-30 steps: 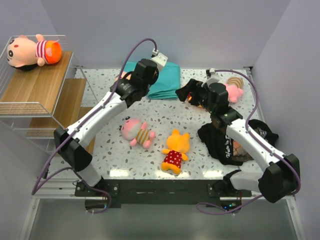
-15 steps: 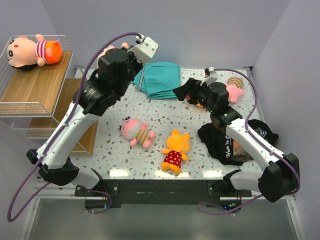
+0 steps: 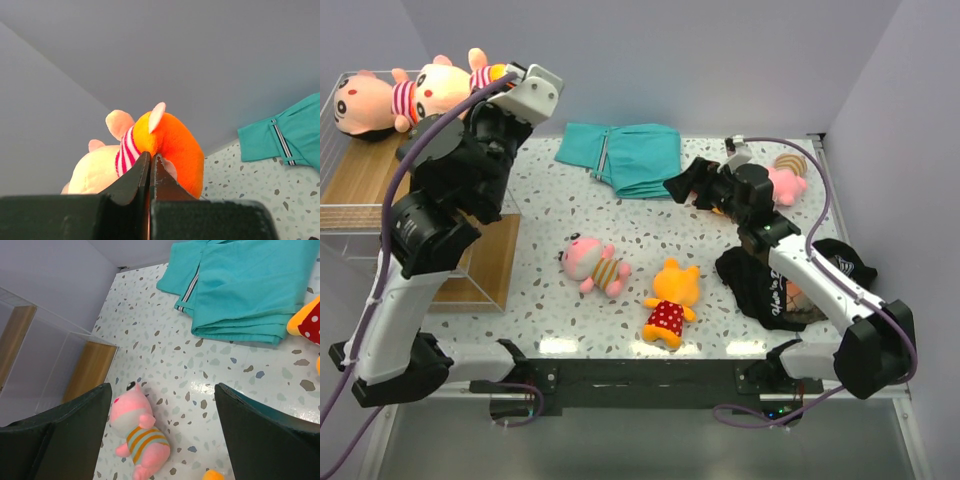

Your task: Place and organize the stuffed toys onto the shelf

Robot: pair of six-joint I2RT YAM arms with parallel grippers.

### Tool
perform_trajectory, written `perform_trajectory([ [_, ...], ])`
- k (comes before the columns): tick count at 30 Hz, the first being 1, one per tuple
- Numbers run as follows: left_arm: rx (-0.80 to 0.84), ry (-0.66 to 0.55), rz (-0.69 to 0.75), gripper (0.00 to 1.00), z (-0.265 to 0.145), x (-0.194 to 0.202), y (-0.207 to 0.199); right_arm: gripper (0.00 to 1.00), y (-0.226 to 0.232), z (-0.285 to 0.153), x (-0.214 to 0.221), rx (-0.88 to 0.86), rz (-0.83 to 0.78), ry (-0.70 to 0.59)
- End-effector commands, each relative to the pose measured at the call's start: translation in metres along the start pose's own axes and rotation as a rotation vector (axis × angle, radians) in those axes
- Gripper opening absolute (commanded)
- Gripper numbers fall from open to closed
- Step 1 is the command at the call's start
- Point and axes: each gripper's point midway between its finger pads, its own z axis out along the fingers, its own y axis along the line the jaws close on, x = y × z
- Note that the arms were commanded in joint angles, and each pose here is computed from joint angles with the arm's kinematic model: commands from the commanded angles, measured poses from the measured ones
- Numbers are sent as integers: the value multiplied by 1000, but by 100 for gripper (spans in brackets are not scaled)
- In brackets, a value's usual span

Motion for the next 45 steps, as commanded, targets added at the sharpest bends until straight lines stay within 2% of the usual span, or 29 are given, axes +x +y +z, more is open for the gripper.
perform_trajectory([
  [1,-73,-16,21,0,-16,-2,31,87,9,4,-6,-33,0,-18],
  [15,-169,163,98,0,-59,63,56,88,7,5,-4,-28,0,-11],
  [22,-210,211,133,0,-73,86,60,88,6,4,-5,-21,-4,-12],
  [26,-237,183,119,0,-85,89,72,88,7,6,-3,-28,2,-5],
  [31,-219,263,225,0,-77,107,51,88,7,8,-1,-30,4,0],
  [35,-227,230,198,0,-76,104,51,88,9,6,-5,-31,-3,-5],
  [40,-213,280,269,0,-62,111,30,88,8,7,-5,-30,-1,-6],
  [45,-242,329,299,0,-63,119,31,88,8,5,-5,-22,-12,-6],
])
